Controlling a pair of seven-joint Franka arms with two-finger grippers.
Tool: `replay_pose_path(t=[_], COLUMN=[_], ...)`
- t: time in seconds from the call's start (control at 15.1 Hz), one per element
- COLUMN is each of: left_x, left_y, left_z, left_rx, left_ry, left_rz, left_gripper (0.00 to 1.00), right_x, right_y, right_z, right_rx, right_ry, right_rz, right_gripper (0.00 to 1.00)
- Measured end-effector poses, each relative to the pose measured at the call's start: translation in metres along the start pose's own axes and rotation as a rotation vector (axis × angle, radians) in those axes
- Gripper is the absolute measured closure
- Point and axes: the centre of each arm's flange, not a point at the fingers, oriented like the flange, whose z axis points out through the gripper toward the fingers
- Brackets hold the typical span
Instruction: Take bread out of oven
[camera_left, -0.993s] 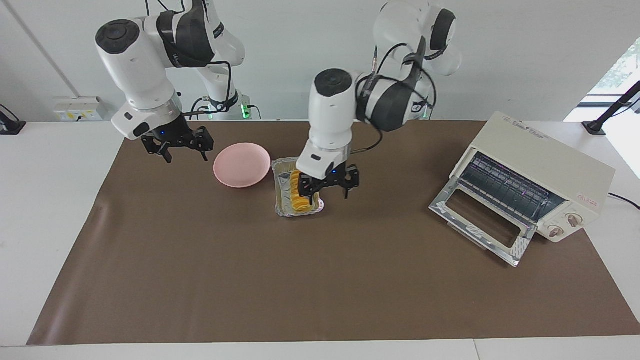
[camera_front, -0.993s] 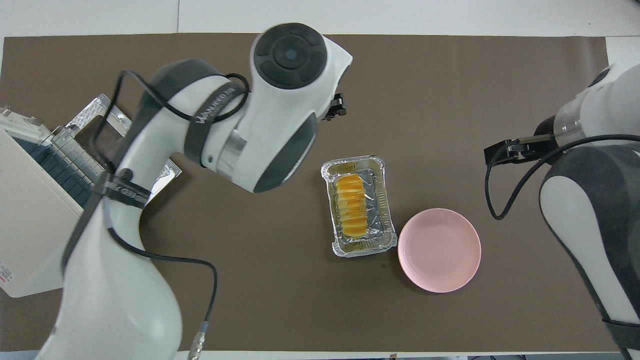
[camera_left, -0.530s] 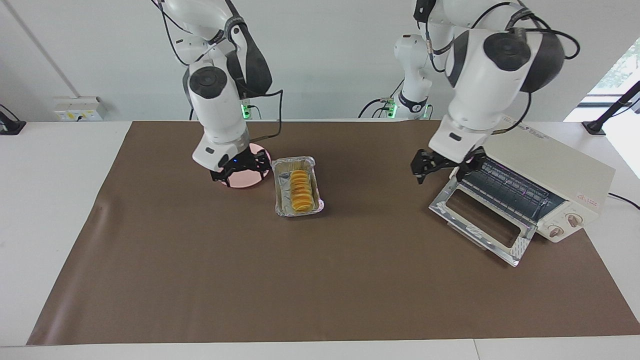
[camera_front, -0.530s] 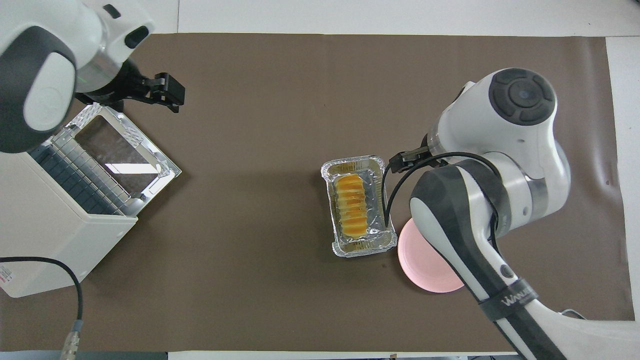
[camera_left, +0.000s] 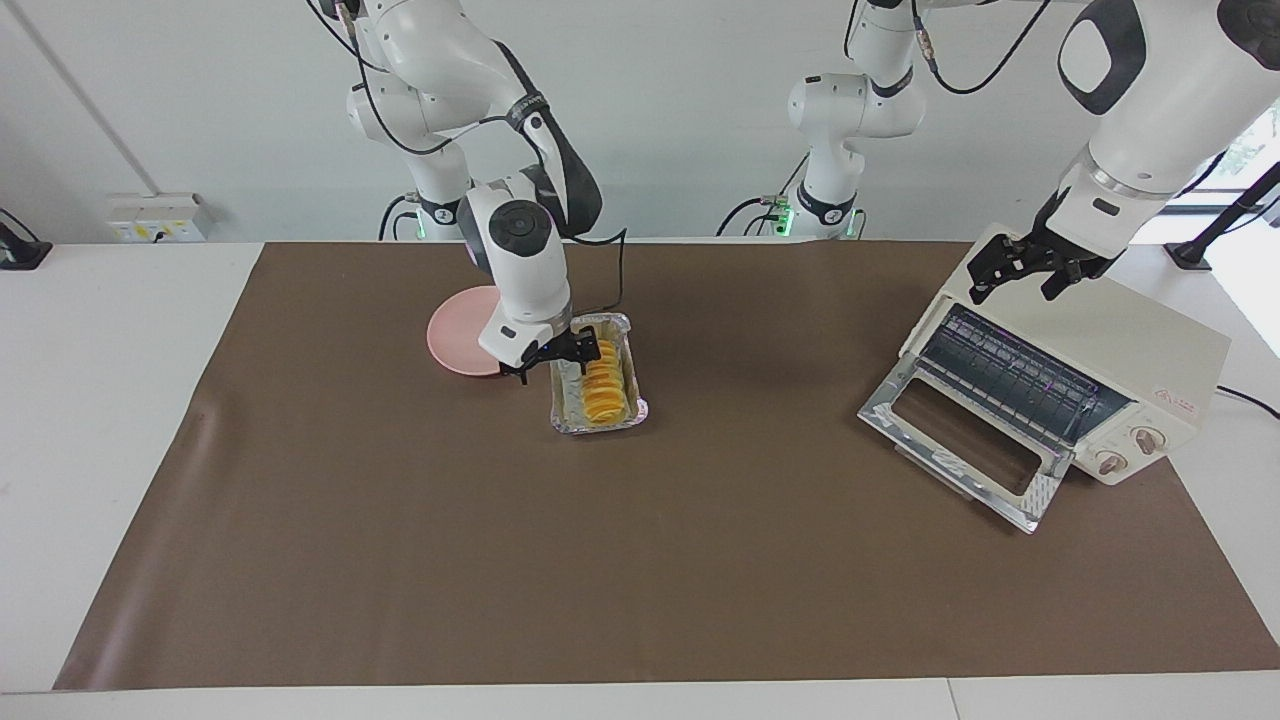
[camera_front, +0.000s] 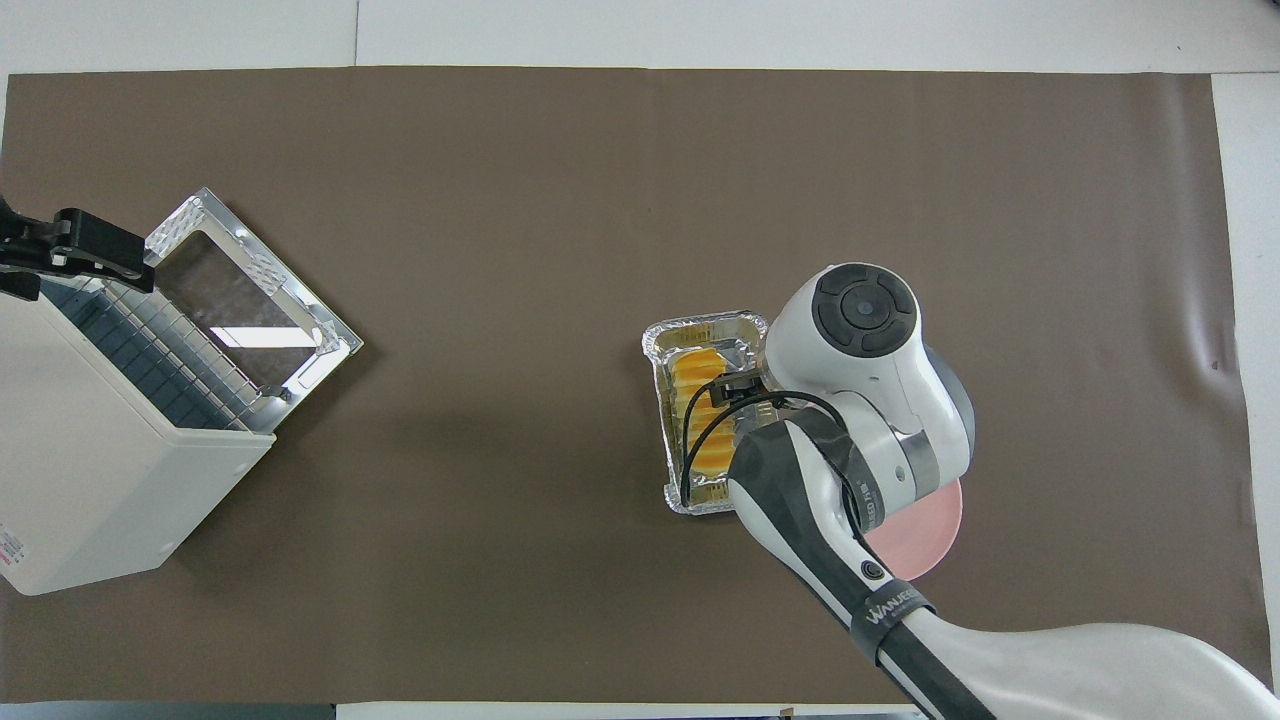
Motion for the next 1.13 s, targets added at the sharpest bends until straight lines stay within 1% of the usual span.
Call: replay_pose_path(t=[0.13, 0.26, 0.33, 0.46, 0.53, 0.66, 0.86, 0.93, 1.13], left_x=[-0.012, -0.029, -0.036, -0.044, -0.046, -0.046, -0.043, -0.043, -0.043], left_y=[0.005, 0.012, 0.015, 0.022, 0.026, 0.03, 0.029, 0.029, 0.032], left_z=[-0.002, -0.001, 0.001, 0.003, 0.003, 0.005, 0.009, 0.009, 0.009], left_rx=[-0.005, -0.007, 0.003, 0.039, 0.046, 0.052, 0.051, 0.051, 0.052], left_ry=[-0.017, -0.053, -0.064, -0.073, -0.074, -0.077, -0.085, -0.085, -0.083], left_rz=[0.045, 0.089, 0.107, 0.155, 0.17, 0.182, 0.187, 0.189, 0.196], left_gripper=[0.0, 0.0, 0.0, 0.0, 0.0, 0.0, 0.0, 0.0, 0.0], right_x=[-0.005, -0.01, -0.012, -0.014, -0.014, -0.014, -0.014, -0.014, -0.002], right_y=[0.005, 0.009, 0.009, 0.01, 0.01, 0.01, 0.009, 0.009, 0.029], right_z=[0.015, 0.027, 0.03, 0.033, 0.033, 0.032, 0.031, 0.03, 0.014], right_rx=[0.002, 0.003, 0.003, 0.003, 0.003, 0.004, 0.014, 0.023, 0.038], right_ry=[0.009, 0.005, 0.003, 0.004, 0.004, 0.006, 0.007, 0.009, 0.045], right_rz=[0.007, 0.013, 0.014, 0.018, 0.019, 0.02, 0.029, 0.037, 0.06], right_gripper=[0.01, 0.02, 0.08, 0.31, 0.42, 0.64, 0.93, 0.98, 0.98])
